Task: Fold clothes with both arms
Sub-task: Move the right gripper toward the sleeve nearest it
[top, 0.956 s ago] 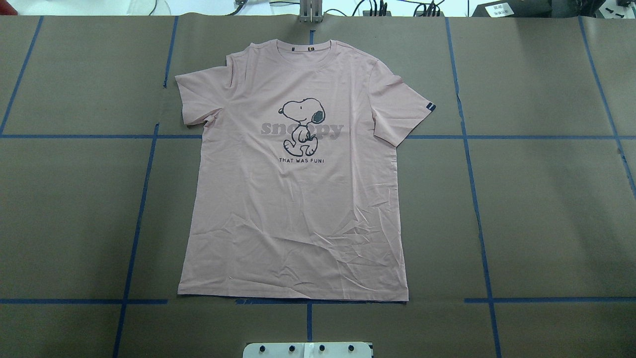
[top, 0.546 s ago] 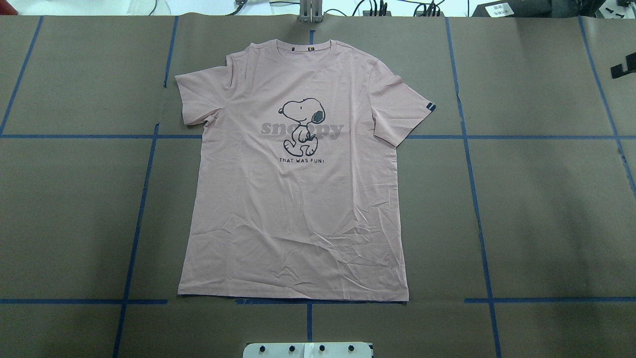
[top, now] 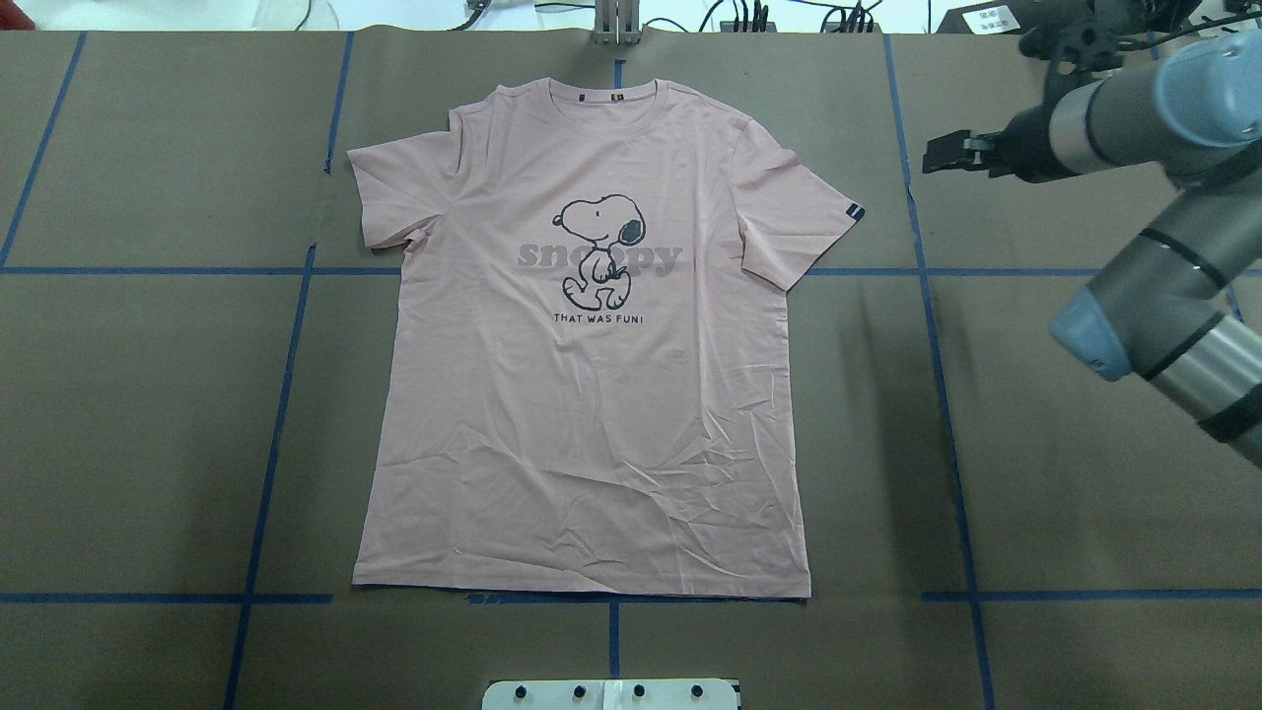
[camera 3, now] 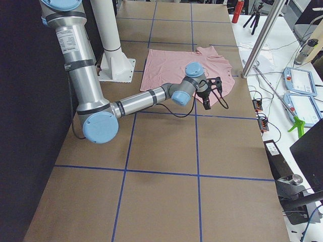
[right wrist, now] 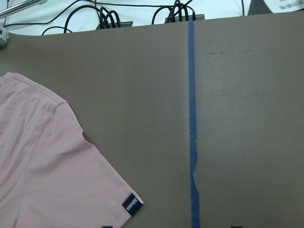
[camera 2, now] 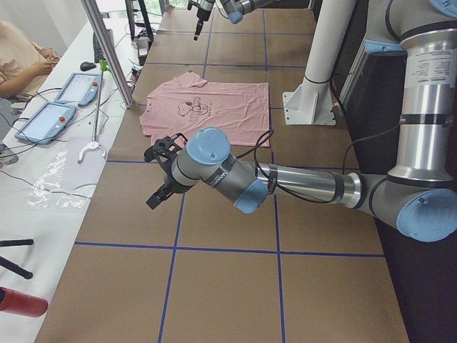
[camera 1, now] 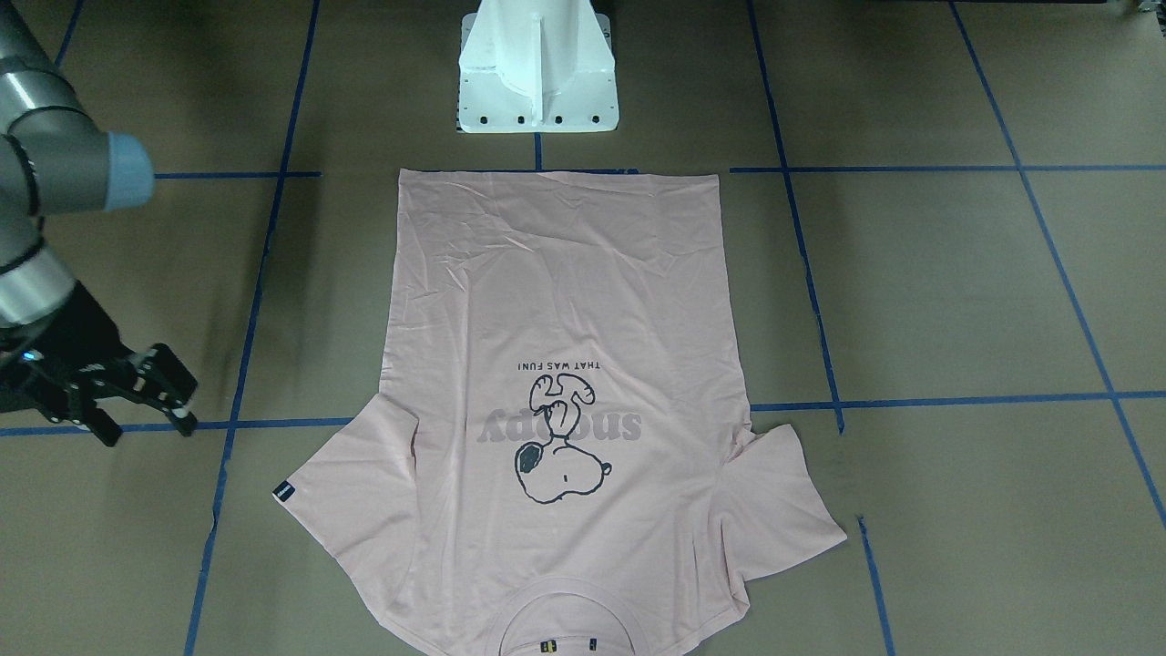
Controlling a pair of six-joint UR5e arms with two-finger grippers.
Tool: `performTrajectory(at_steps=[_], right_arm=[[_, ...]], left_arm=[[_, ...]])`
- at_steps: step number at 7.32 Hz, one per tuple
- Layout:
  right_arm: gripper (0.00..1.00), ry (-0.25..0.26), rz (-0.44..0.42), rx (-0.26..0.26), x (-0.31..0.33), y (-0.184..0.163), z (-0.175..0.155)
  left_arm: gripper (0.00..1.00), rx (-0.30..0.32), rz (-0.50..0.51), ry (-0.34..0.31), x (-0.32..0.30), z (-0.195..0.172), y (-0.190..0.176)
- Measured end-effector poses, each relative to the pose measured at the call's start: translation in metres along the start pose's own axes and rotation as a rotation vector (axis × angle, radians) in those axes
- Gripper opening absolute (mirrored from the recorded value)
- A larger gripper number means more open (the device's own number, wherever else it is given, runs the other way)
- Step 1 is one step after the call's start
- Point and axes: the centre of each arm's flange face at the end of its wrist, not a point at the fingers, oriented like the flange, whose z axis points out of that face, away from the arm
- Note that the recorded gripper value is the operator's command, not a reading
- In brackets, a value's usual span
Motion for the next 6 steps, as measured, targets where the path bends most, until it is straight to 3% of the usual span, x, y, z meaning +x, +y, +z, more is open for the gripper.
performTrajectory(at_steps=[2, 6], right_arm=[[0.7, 0.043, -0.007, 0.017, -0.044, 0.011, 0.06], [0.62, 0.106, -0.03, 0.017, -0.053, 0.033, 0.099]], left_arm=[[1.0, -0.003, 0.0, 0.004, 0.001, 0.002, 0.001], [1.0, -0.005, -0.001, 0.005, 0.002, 0.003, 0.001]])
